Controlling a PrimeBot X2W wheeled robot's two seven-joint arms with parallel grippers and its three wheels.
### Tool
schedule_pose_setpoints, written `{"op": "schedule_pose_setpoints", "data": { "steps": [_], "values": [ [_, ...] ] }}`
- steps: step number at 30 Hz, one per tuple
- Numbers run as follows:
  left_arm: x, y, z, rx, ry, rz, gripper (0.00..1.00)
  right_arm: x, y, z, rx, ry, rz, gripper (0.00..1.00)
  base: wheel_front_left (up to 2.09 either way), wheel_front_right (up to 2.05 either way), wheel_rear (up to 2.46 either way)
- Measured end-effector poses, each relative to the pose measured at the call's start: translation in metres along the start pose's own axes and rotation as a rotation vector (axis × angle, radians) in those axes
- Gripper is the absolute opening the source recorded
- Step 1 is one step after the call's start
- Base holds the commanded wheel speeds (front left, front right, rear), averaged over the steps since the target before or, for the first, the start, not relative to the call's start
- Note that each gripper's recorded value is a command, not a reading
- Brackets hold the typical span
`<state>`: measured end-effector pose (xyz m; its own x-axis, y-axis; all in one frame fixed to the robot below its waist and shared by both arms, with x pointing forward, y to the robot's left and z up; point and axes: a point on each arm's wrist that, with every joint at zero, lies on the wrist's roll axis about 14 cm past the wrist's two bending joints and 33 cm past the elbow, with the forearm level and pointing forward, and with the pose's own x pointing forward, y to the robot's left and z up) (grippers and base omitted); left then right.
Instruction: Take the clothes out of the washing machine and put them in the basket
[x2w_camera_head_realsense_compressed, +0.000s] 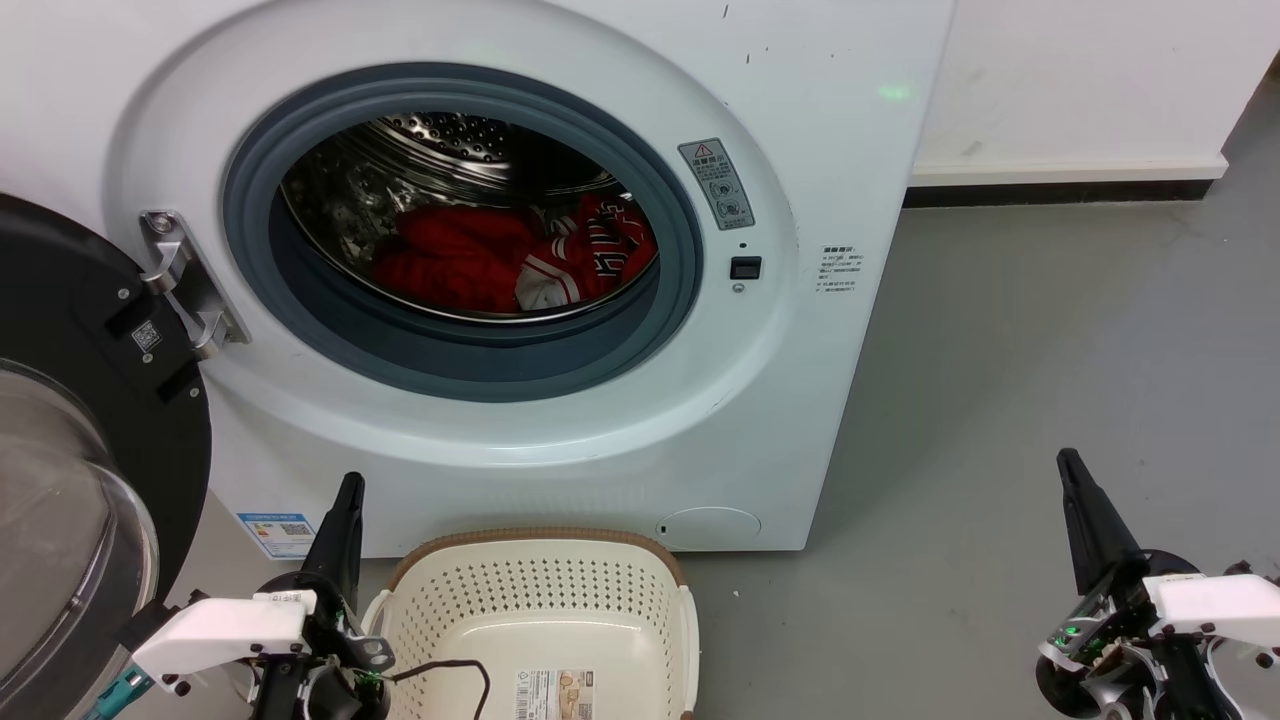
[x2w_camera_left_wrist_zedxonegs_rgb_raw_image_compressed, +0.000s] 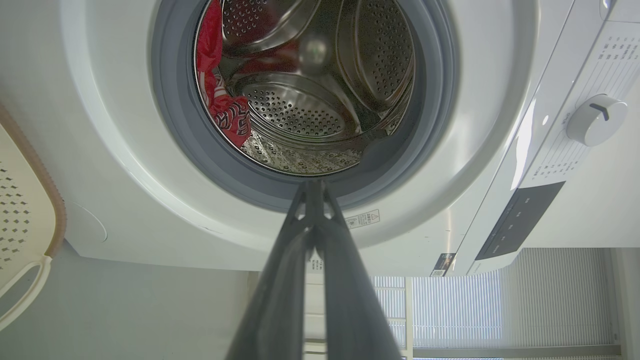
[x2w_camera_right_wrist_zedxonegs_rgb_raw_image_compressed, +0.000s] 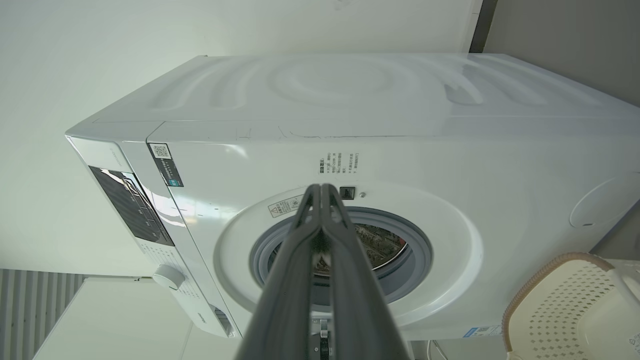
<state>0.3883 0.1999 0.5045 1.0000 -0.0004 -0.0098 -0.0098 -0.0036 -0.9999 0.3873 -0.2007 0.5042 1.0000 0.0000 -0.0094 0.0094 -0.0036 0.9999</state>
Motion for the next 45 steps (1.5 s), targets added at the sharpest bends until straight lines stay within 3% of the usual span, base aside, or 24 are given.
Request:
{"op": "schedule_pose_setpoints", "data": {
  "steps": [27,28,35,45],
  "values": [
    [0.000,0.000,0.000,0.000,0.000,0.000,0.00,0.000,0.000,0.000,0.000,0.000,0.000,0.00,0.00,0.00,0.00],
    [0.000,0.000,0.000,0.000,0.000,0.001,1.00,0.000,0.000,0.000,0.000,0.000,-0.001,1.00,0.00,0.00,0.00],
    [-0.018,0.038,-0.001,-0.009,-0.004,0.113,1.00,-0.017,-0.036,0.002,0.006,-0.008,-0.108,1.00,0.00,0.00,0.00],
    [-0.018,0.033,0.002,0.014,-0.039,0.099,1.00,-0.018,-0.032,0.001,-0.028,-0.031,-0.094,1.00,0.00,0.00,0.00]
  ]
}}
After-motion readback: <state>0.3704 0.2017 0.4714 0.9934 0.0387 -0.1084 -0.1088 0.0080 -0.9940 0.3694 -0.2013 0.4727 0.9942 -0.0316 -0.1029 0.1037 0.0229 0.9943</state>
